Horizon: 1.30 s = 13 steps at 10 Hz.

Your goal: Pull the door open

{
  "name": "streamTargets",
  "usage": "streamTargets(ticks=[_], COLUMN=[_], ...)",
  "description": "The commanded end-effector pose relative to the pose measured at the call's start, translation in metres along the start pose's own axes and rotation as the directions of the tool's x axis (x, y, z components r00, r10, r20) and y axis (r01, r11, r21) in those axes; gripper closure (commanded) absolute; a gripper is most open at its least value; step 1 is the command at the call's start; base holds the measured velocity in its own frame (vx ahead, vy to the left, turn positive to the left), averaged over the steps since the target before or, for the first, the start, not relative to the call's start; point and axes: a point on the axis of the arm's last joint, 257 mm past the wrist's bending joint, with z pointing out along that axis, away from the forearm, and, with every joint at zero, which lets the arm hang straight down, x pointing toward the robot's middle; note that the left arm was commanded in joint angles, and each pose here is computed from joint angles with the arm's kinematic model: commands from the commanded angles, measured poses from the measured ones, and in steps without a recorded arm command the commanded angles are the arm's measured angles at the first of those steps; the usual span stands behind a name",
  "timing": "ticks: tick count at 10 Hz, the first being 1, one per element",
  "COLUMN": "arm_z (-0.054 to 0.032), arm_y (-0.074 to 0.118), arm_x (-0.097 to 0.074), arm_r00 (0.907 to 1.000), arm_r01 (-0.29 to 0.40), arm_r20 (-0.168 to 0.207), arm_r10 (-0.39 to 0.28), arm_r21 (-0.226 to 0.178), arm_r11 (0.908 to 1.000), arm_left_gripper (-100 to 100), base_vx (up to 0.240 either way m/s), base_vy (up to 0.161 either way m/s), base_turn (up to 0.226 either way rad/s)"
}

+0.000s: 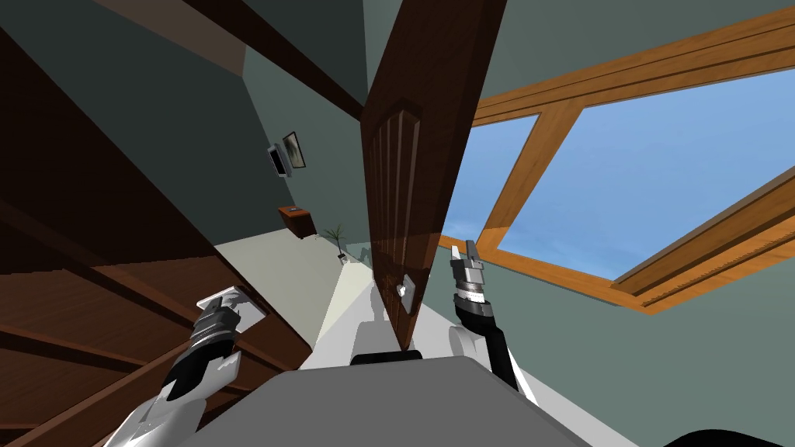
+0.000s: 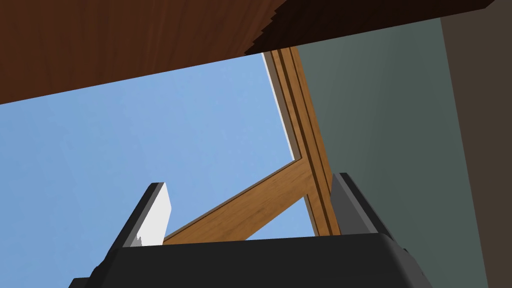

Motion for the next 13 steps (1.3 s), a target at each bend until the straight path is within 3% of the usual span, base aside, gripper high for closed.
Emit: streamTargets(ticks=[1,7,8,13], arm_z=[0.0,0.0,0.0019,0.0021], arm_y=[0.0,0.0,0.0,0.0], arm_x=[0.0,0.0,0.0035,0.0038], arm_r00=[1.0,1.0,0.9996,0.9995], arm_r01=[0.0,0.0,0.002,0.002], arm_r20=[0.0,0.0,-0.028,-0.031], arm_r10=[0.0,0.0,-0.002,-0.002], arm_r21=[0.0,0.0,0.001,0.0], arm_r11=[1.0,1.0,1.0,1.0], arm_left_gripper=[-100,-100,-100,-100], base_vx=[0.0,0.001,0.008,-0.004], base_vy=[0.0,-0.001,-0.023,0.007], base_turn=[0.0,-0.001,0.011,0.004])
